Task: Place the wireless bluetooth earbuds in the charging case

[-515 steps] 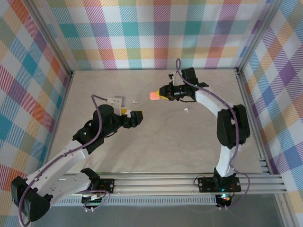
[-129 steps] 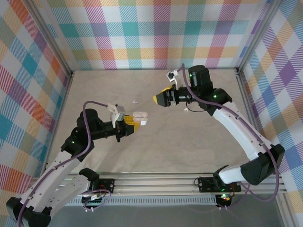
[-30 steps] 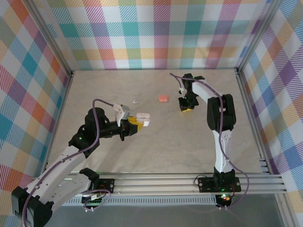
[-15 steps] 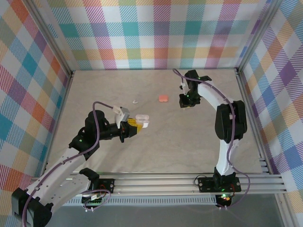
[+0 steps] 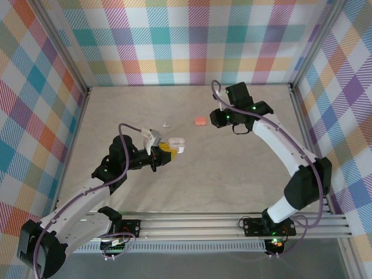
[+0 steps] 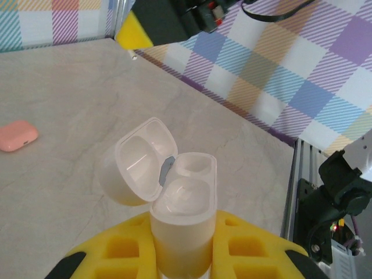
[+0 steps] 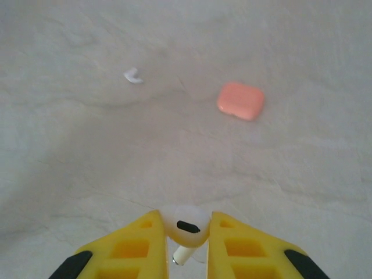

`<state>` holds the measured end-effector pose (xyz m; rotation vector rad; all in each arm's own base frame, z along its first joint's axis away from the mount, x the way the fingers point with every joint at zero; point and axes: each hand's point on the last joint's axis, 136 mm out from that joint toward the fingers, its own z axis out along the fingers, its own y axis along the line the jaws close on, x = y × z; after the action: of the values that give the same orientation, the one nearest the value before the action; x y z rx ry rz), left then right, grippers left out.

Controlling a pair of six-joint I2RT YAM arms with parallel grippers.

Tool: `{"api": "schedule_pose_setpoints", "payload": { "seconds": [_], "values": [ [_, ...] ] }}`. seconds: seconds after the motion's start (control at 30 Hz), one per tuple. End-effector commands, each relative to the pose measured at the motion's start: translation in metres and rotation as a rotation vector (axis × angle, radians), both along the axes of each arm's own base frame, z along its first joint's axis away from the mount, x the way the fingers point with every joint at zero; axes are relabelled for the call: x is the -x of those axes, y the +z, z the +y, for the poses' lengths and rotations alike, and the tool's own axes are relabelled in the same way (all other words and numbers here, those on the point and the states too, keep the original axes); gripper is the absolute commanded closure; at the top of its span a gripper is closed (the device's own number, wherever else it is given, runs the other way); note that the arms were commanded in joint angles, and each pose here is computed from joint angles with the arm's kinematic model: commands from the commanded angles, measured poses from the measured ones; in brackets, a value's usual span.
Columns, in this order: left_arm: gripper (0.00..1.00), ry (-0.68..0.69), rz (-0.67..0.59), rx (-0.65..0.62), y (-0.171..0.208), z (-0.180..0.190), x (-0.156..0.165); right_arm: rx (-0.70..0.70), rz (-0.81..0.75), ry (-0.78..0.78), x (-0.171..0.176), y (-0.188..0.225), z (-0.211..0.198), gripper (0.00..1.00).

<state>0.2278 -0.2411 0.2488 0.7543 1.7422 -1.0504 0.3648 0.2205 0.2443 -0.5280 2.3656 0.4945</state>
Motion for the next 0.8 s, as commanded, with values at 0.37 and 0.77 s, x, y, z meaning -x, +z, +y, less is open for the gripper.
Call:
{"api": "schedule_pose_setpoints", "payload": {
  "seconds": [0.37, 0.77],
  "values": [
    [1.0, 0.007, -0.113, 0.125, 0.052, -0.013, -0.021, -0.191, -0.313, 0.204, 0.062, 0.099, 0.059, 0.82],
    [1.0, -0.003, -0.12, 0.144, 0.061, -0.023, -0.027, -0.224, -0.345, 0.264, 0.089, 0.103, 0.076, 0.83]
  ]
}}
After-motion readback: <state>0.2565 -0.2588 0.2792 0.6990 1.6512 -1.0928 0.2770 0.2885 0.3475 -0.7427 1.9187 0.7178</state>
